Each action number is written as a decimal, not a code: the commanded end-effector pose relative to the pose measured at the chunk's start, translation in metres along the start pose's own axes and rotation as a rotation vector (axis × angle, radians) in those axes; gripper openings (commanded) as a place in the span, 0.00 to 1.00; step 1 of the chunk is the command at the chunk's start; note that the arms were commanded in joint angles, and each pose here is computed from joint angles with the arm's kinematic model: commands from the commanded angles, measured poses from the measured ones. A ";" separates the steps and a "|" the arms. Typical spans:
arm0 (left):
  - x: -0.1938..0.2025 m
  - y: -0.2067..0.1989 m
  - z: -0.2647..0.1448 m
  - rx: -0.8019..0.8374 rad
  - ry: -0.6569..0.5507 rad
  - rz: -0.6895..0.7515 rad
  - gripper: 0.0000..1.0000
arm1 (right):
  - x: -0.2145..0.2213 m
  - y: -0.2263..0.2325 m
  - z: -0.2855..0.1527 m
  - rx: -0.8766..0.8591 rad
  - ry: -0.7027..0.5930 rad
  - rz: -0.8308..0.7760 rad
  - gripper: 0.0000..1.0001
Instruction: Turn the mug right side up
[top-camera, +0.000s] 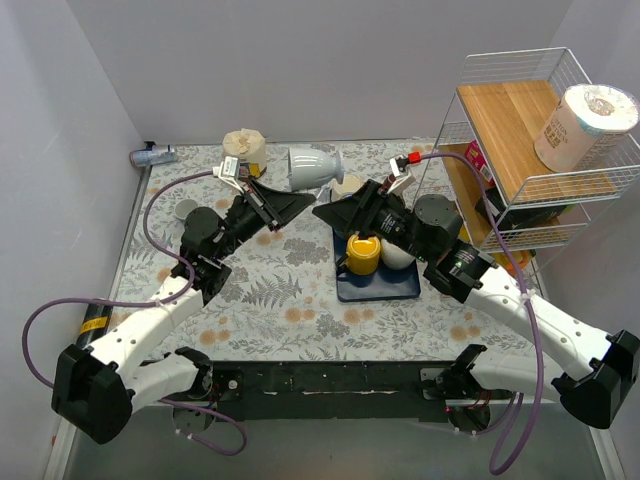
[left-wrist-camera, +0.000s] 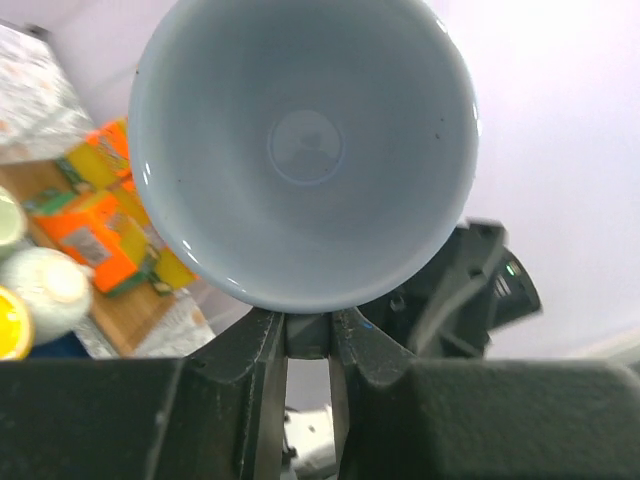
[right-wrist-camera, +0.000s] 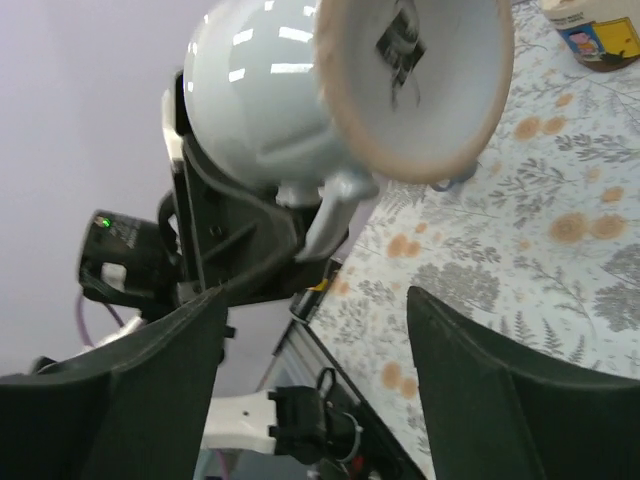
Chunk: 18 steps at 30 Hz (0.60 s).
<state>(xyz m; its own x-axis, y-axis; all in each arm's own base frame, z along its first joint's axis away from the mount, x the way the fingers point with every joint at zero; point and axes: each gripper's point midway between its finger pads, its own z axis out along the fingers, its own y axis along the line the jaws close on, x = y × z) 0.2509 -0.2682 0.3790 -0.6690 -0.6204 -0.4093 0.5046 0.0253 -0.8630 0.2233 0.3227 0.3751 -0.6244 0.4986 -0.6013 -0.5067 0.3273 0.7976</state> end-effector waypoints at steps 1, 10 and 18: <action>-0.044 -0.007 0.000 -0.123 -0.168 0.149 0.00 | 0.009 -0.005 -0.012 0.025 0.051 -0.059 0.83; -0.081 0.094 -0.031 -0.749 -0.179 0.452 0.00 | 0.033 -0.058 -0.037 0.265 0.144 -0.077 0.94; -0.101 0.191 -0.094 -1.306 -0.083 0.606 0.00 | 0.046 -0.094 -0.055 0.430 0.194 -0.094 0.93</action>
<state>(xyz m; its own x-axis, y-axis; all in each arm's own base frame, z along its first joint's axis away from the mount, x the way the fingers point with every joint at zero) 0.3615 -0.1766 0.2596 -0.4460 -0.4467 -0.7756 -0.0213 0.8716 -0.4897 0.2096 0.2863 0.2876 -0.7084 0.3260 -0.6260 -0.3462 0.6124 0.7107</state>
